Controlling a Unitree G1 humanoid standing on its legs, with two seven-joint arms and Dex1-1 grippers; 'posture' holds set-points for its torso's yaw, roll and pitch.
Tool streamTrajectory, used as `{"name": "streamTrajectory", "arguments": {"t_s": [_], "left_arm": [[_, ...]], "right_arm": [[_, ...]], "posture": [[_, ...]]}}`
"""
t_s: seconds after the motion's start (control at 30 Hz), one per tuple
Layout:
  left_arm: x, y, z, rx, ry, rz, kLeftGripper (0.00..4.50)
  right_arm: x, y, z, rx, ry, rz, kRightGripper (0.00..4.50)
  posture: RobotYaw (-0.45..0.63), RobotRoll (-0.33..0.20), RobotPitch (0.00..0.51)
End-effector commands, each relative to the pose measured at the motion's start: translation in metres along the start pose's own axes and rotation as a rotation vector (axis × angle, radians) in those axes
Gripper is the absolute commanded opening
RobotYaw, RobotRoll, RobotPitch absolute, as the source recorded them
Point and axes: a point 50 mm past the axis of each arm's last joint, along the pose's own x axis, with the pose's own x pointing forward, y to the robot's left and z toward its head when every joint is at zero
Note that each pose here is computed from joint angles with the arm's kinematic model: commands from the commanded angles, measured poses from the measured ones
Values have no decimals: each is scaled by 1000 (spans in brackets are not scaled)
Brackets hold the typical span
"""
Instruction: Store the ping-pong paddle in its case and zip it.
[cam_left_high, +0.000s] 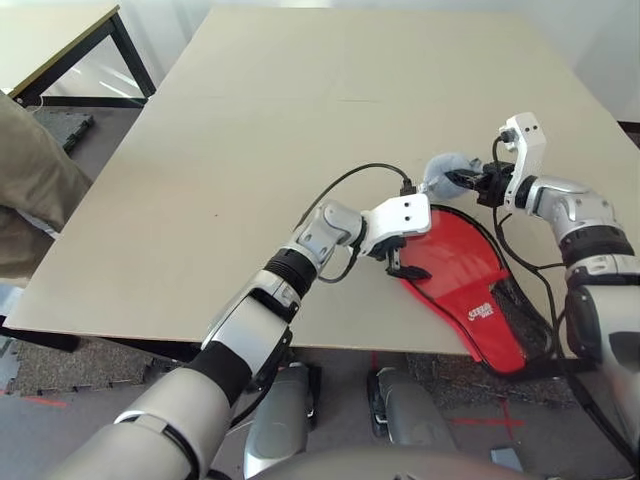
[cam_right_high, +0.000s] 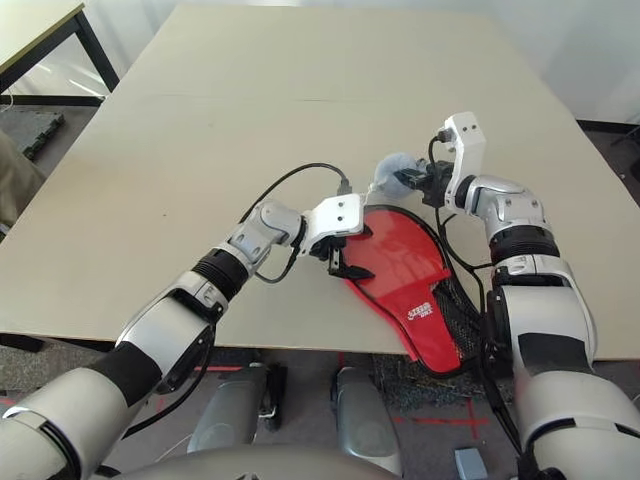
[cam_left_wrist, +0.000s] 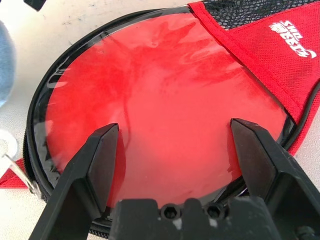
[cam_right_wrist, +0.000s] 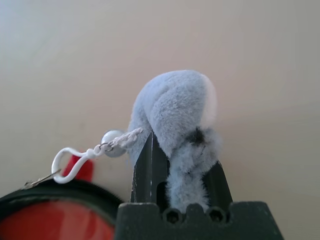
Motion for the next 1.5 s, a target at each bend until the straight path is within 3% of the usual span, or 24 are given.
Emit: {"name": "streamTrajectory", "arguments": {"t_s": [0.03, 0.4, 0.87, 1.2, 1.5], "left_arm": [[6, -14, -24, -37, 124, -67, 4500], [9, -19, -26, -30, 136, -86, 4500], [6, -16, -28, -43, 136, -76, 4500], [8, -15, -26, -35, 133, -78, 4500], [11, -14, -23, -28, 127, -82, 4500]], "right_arm": [[-2, -8, 9, -9, -54, -94, 62], [-20, -30, 2, -23, -50, -231, 62], [-102, -73, -32, -40, 117, -218, 61], [-157, -76, -51, -37, 244, -162, 60], [-188, -54, -74, 29, 367, -11, 60]], "posture": [[-29, 0, 149], [-30, 0, 162], [-64, 0, 166], [-94, 0, 173], [-109, 0, 175]]}}
